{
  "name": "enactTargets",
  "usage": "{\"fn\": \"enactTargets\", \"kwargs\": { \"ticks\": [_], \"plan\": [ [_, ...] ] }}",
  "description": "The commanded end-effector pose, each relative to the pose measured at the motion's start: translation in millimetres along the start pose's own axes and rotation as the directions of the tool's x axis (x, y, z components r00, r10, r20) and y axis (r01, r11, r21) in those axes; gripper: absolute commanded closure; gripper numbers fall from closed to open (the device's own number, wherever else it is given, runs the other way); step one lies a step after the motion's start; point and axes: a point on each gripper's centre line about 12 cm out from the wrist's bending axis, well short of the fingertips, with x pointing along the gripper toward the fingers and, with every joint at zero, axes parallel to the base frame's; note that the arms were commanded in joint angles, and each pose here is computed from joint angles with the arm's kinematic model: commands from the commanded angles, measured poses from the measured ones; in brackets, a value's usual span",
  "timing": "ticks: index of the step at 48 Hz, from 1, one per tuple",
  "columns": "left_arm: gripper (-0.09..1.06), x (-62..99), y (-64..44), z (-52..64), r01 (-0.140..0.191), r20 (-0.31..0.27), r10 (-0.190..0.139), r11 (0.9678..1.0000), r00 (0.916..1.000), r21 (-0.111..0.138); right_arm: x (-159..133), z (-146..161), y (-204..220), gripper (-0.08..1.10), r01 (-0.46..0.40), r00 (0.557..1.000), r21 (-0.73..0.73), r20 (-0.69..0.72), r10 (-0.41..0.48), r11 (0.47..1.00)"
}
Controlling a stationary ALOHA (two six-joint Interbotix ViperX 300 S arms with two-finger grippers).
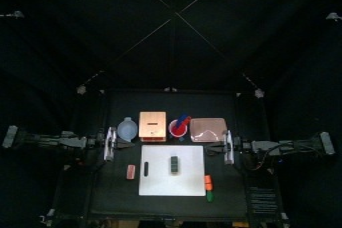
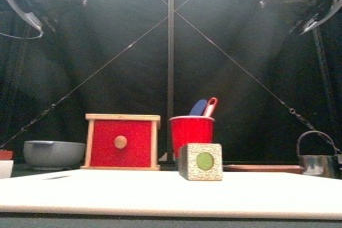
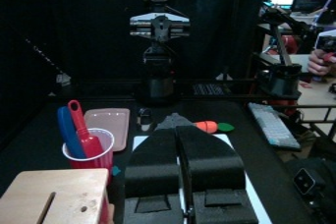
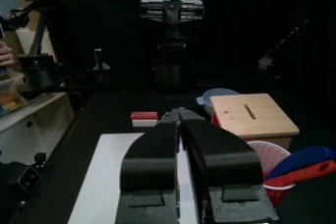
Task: Cut the sushi into 4 pieces with the knife
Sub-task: Pick up the knife at its handle with right hand
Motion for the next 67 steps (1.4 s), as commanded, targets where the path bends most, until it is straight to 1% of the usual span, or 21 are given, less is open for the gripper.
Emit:
{"fn": "enactTargets", "kwargs": {
  "ticks": [1, 5, 10, 16, 19, 23, 26, 29, 31, 32, 38, 44, 46, 51, 58, 62, 67],
  "plan": [
    [1.03, 8.0, 2.7, 9.2, -0.016, 0.041, 0.018, 0.9994, 0.9990, -0.032, 6.8, 3.0, -2.6, 1.02, 0.015, 1.000, 0.029, -0.009, -0.015, 0.999],
    [0.96, 9.4, 3.5, 10.2, -0.021, 0.063, 0.024, 0.9988, 0.9978, -0.045, 14.8, 5.6, -9.9, 0.99, 0.057, 0.998, 0.087, -0.039, -0.054, 0.995],
    [0.89, 12.1, 3.3, 10.6, -0.021, 0.073, 0.025, 0.9984, 0.9970, -0.052, 30.2, 8.9, -27.6, 0.95, 0.152, 0.983, 0.160, -0.132, -0.131, 0.975],
    [0.83, 16.5, 2.1, 6.3, -0.018, 0.057, 0.022, 0.9976, 0.9981, -0.067, 45.9, 19.4, -54.0, 0.93, 0.268, 0.944, 0.212, -0.254, -0.212, 0.940],
    [0.81, 18.2, 2.8, 4.5, -0.024, 0.048, 0.028, 0.9964, 0.9985, -0.081, 51.9, 25.8, -67.3, 0.90, 0.320, 0.918, 0.233, -0.316, -0.240, 0.918],
    [0.77, 19.9, 4.6, 2.7, -0.037, 0.039, 0.042, 0.9935, 0.9984, -0.107, 57.7, 34.2, -87.0, 0.80, 0.388, 0.869, 0.236, -0.416, -0.268, 0.891],
    [0.74, 20.4, 5.7, 0.9, -0.046, 0.032, 0.051, 0.9907, 0.9982, -0.128, 59.4, 38.3, -100.5, 0.70, 0.432, 0.830, 0.234, -0.480, -0.283, 0.871],
    [0.72, 20.2, 6.4, 0.2, -0.052, 0.030, 0.057, 0.9887, 0.9979, -0.141, 61.3, 39.0, -115.1, 0.56, 0.478, 0.786, 0.235, -0.545, -0.292, 0.846],
    [0.70, 20.0, 6.7, -0.4, -0.055, 0.028, 0.060, 0.9877, 0.9978, -0.146, 62.7, 38.7, -120.6, 0.50, 0.493, 0.769, 0.235, -0.568, -0.293, 0.838],
    [0.70, 20.0, 7.1, -0.4, -0.056, 0.028, 0.061, 0.9877, 0.9977, -0.146, 64.0, 37.7, -125.8, 0.44, 0.507, 0.753, 0.236, -0.589, -0.293, 0.829],
    [0.66, 19.7, 6.8, -1.8, -0.056, 0.023, 0.060, 0.9875, 0.9979, -0.147, 72.2, 30.4, -145.1, 0.21, 0.545, 0.694, 0.222, -0.661, -0.286, 0.809],
    [0.66, 19.7, 7.1, -1.7, -0.057, 0.025, 0.062, 0.9874, 0.9978, -0.147, 84.5, 17.2, -161.1, 0.06, 0.562, 0.630, 0.202, -0.733, -0.257, 0.803],
    [0.66, 19.7, 7.5, -1.7, -0.059, 0.024, 0.064, 0.9871, 0.9977, -0.149, 90.0, 9.9, -166.2, 0.04, 0.556, 0.601, 0.190, -0.764, -0.233, 0.809],
    [0.66, 19.1, 8.1, -3.7, -0.063, 0.018, 0.066, 0.9870, 0.9976, -0.148, 98.2, -5.6, -178.1, 0.05, 0.542, 0.537, 0.167, -0.823, -0.186, 0.824],
    [0.66, 18.3, 8.2, -6.5, -0.064, 0.012, 0.067, 0.9867, 0.9977, -0.149, 105.1, -19.7, -196.5, 0.05, 0.526, 0.475, 0.157, -0.870, -0.135, 0.836],
    [0.66, 17.5, 8.4, -9.0, -0.067, 0.006, 0.069, 0.9859, 0.9976, -0.153, 108.6, -26.4, -203.8, 0.05, 0.519, 0.453, 0.157, -0.884, -0.115, 0.840],
    [0.66, 16.8, 9.0, -11.5, -0.073, -0.001, 0.074, 0.9838, 0.9973, -0.164, 116.0, -33.6, -209.4, 0.05, 0.510, 0.446, 0.176, -0.891, -0.083, 0.842]
  ]
}}
